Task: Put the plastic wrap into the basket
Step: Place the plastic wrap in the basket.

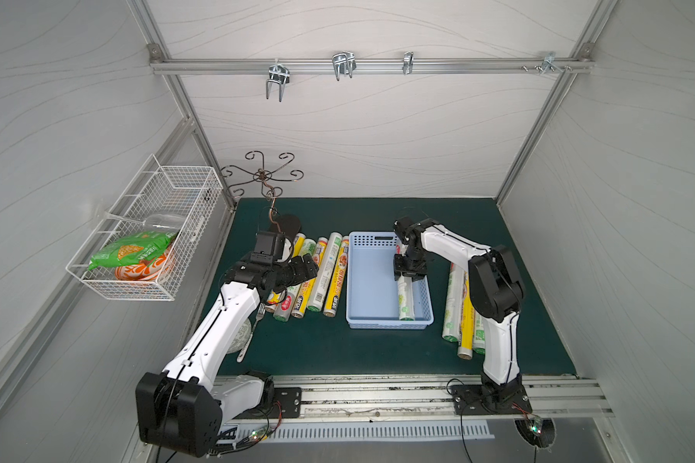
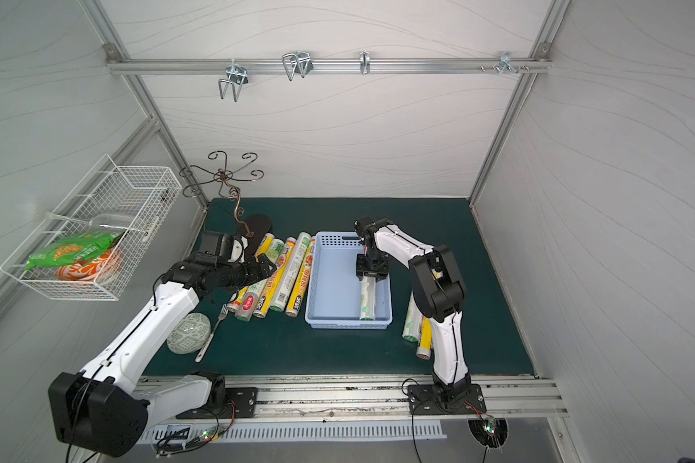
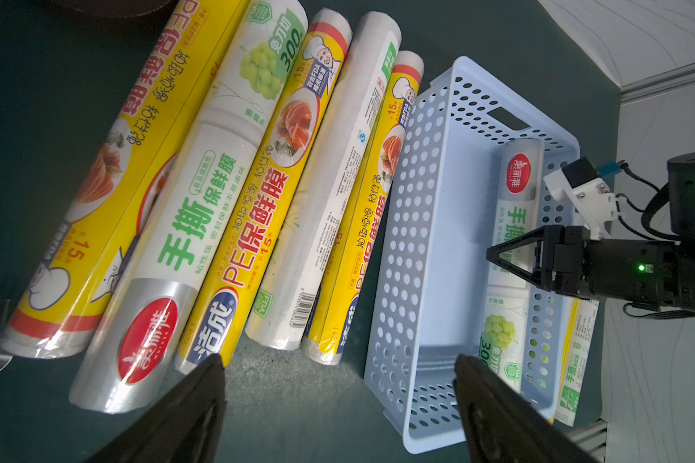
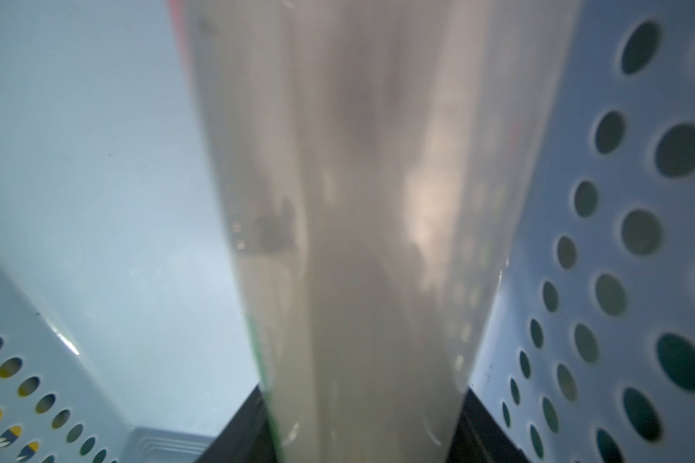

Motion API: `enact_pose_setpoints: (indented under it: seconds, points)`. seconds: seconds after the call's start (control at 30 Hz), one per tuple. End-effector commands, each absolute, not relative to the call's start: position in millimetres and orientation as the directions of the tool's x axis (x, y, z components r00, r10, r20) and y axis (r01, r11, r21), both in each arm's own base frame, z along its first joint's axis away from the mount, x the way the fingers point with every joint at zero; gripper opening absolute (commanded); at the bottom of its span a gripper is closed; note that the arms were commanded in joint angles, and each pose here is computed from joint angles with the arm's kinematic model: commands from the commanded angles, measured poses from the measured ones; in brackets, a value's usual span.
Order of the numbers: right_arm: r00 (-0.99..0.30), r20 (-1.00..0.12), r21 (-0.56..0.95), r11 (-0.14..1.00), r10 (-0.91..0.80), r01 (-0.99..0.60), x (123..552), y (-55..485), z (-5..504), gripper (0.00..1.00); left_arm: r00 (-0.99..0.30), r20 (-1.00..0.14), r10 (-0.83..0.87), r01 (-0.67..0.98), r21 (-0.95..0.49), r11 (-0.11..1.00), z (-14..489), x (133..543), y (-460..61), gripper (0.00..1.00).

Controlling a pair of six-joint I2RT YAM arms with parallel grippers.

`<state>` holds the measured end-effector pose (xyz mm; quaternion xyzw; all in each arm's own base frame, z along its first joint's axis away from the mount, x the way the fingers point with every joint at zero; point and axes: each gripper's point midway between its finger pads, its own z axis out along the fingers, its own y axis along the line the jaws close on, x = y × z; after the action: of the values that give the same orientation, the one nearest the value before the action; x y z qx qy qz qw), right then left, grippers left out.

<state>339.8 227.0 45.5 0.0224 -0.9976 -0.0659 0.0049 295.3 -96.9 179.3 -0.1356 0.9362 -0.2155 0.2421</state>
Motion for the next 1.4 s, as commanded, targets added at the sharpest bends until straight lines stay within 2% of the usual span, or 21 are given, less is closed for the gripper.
enact_pose_setpoints:
  seconds: [0.0, 0.13, 0.4, 0.57, 0.8, 1.0, 1.37]
  points:
    - [-0.997, -0.018, 0.103, 0.992, -0.069, -0.071, 342, 228, 46, 0.38, -0.825, -0.441, -0.353, -0.111, -0.487, 0.867, 194, 304, -100, 0.92]
    - [-0.997, -0.003, 0.075, 0.994, -0.076, -0.076, 338, 224, 40, 0.42, -0.828, -0.435, -0.353, -0.113, -0.487, 0.866, 192, 304, -100, 0.92]
    - [-0.996, -0.032, 0.057, 0.995, -0.082, -0.083, 338, 218, 56, 0.59, -0.83, -0.431, -0.353, -0.114, -0.488, 0.866, 190, 302, -100, 0.92]
    - [-0.993, -0.065, 0.063, 0.993, -0.098, -0.102, 339, 217, 78, 0.77, -0.828, -0.435, -0.354, -0.112, -0.49, 0.864, 192, 303, -101, 0.92]
    - [-0.982, -0.15, 0.124, 0.984, -0.111, -0.131, 336, 220, 133, 0.77, -0.827, -0.434, -0.357, -0.114, -0.492, 0.863, 193, 302, -101, 0.92]
    - [-0.972, -0.199, 0.244, 0.954, -0.125, -0.172, 323, 231, 175, 0.77, -0.83, -0.439, -0.343, -0.097, -0.492, 0.865, 198, 301, -102, 0.9]
    - [-0.954, -0.259, 0.37, 0.898, -0.148, -0.239, 293, 235, 221, 0.76, -0.833, -0.476, -0.282, -0.036, -0.462, 0.886, 203, 302, -117, 0.83]
